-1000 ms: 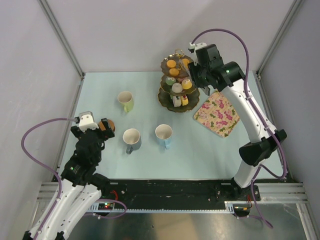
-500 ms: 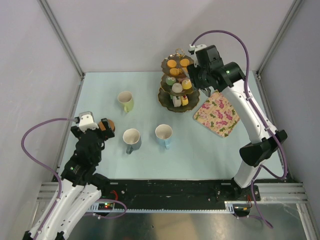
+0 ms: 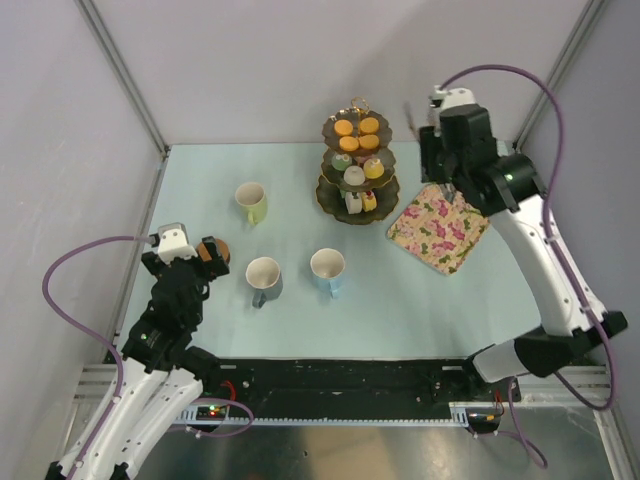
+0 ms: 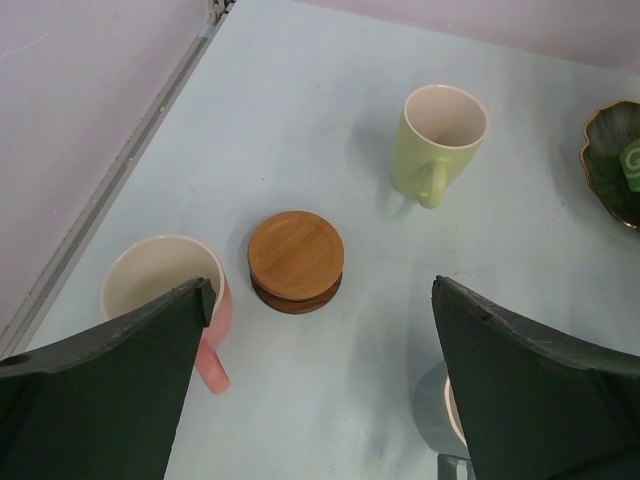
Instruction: Serve the afternoon tea
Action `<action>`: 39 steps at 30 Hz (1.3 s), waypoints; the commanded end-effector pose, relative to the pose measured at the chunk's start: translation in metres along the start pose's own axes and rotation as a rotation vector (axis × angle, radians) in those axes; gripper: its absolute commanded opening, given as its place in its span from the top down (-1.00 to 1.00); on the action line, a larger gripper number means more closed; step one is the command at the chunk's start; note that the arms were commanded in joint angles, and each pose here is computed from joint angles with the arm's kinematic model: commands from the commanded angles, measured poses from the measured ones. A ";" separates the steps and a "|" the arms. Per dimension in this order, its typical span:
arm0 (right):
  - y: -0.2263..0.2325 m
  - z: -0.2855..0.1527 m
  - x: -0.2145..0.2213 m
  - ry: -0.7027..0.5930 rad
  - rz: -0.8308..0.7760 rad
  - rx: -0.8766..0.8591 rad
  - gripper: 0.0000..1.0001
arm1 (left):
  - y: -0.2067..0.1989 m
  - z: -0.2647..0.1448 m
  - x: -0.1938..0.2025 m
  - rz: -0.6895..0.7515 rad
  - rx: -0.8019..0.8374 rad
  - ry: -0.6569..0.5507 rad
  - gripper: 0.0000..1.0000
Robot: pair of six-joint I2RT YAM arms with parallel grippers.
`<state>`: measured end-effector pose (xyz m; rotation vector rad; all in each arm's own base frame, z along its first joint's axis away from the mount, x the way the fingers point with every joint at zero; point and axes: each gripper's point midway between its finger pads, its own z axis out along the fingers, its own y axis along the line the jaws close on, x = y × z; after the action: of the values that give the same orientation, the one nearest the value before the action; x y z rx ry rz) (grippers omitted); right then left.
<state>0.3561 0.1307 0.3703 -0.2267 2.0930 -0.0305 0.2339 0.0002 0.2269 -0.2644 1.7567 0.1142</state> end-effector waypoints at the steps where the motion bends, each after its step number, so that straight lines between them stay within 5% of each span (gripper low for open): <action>1: -0.057 -0.011 -0.005 -0.120 0.245 0.190 -0.01 | -0.003 0.001 -0.006 0.004 0.009 -0.020 -0.97; 10: -0.098 0.047 0.099 -0.003 0.543 0.359 -0.01 | -0.003 0.002 -0.005 0.008 0.006 -0.017 -0.97; 26: -0.092 0.187 0.208 0.189 0.586 0.479 -0.16 | 0.000 0.004 -0.003 0.021 -0.015 -0.010 -0.97; 39: -0.093 0.181 0.223 0.297 0.587 0.436 -0.52 | 0.000 0.005 -0.002 0.026 -0.019 -0.004 -0.97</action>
<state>0.4142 0.0091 0.0648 0.7058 2.3544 -0.2126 0.2358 0.0007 0.2231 -0.2603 1.7730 0.1336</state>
